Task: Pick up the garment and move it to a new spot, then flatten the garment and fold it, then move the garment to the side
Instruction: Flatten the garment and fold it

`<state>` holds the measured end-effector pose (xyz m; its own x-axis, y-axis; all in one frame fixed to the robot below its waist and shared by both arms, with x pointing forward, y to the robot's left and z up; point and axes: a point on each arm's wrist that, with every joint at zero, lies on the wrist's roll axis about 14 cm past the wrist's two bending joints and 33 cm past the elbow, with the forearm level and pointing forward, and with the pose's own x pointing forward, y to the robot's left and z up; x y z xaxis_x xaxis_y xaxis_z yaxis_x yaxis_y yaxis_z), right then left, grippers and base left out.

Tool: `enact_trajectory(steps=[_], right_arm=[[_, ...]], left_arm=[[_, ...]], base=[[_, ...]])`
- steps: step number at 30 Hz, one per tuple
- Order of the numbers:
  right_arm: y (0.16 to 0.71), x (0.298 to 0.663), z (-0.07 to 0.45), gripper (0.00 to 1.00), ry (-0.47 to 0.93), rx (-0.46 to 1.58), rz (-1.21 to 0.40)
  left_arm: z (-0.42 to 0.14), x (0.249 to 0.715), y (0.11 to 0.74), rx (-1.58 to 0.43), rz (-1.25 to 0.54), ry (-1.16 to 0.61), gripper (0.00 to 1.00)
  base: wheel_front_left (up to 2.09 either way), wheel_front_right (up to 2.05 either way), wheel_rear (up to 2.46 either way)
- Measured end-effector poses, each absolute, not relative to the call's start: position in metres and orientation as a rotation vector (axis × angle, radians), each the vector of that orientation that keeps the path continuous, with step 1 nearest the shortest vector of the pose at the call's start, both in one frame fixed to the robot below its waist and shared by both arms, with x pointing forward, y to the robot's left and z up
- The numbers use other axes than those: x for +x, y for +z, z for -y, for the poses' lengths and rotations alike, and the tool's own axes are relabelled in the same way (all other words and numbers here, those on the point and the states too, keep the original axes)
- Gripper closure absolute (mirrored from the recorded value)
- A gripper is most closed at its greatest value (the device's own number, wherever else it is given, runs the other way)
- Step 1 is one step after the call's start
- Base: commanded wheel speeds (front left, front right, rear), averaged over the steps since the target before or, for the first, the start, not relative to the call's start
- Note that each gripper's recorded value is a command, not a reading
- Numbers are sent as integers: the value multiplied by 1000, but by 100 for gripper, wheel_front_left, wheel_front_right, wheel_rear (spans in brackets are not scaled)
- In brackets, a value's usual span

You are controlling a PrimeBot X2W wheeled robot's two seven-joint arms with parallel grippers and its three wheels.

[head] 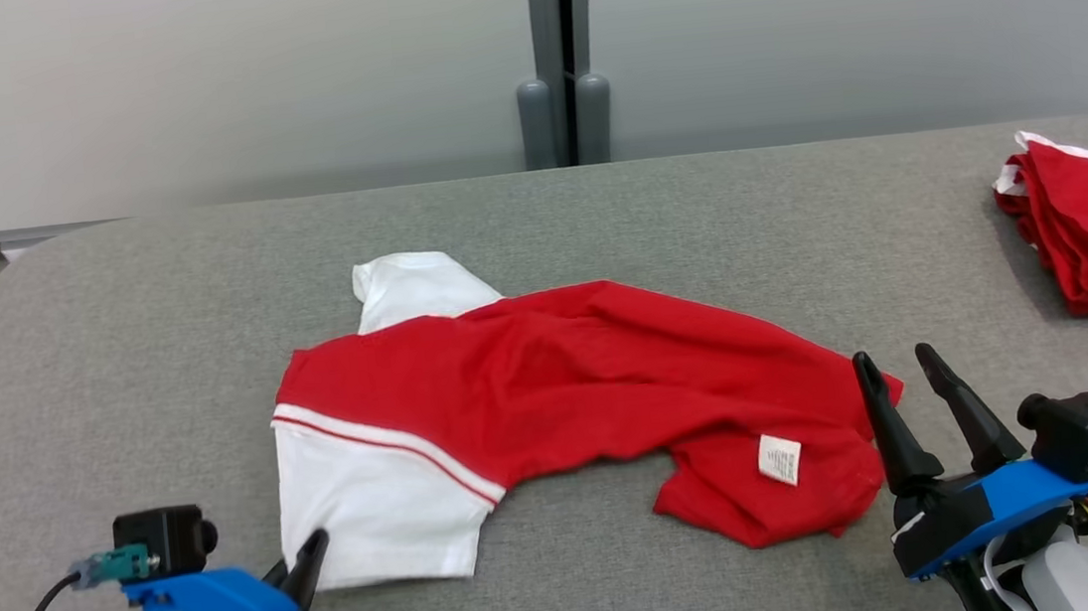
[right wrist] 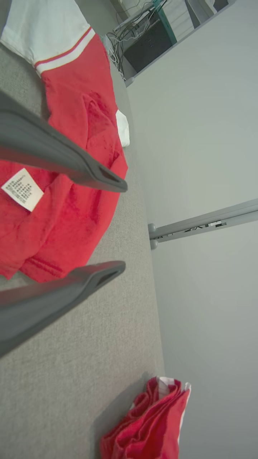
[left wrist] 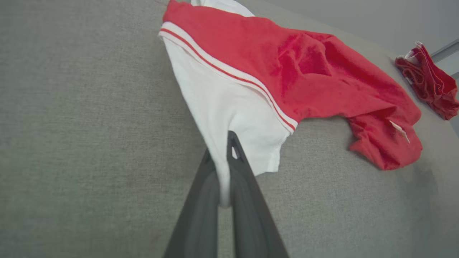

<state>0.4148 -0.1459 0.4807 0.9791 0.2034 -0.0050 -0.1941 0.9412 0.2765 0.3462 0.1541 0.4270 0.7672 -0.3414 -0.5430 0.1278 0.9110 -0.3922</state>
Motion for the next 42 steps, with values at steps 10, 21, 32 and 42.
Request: enact_trajectory(steps=[10,21,32,42], right_arm=[[481,421,142,0,224,262,-35],[485,419,152,0,207,247,-23],[489,414,156,0,201,239,-13],[500,406,181,0,140,224,26]], left_arm=[[-209,294,385,-289,-823,-49,100],[-225,269,347,-347,-878,60,0],[-231,326,407,-237,-537,29,0],[-221,367,497,-81,-90,13,0]], base=[[0,0,0],[0,0,0],[0,0,0],[0,0,0]])
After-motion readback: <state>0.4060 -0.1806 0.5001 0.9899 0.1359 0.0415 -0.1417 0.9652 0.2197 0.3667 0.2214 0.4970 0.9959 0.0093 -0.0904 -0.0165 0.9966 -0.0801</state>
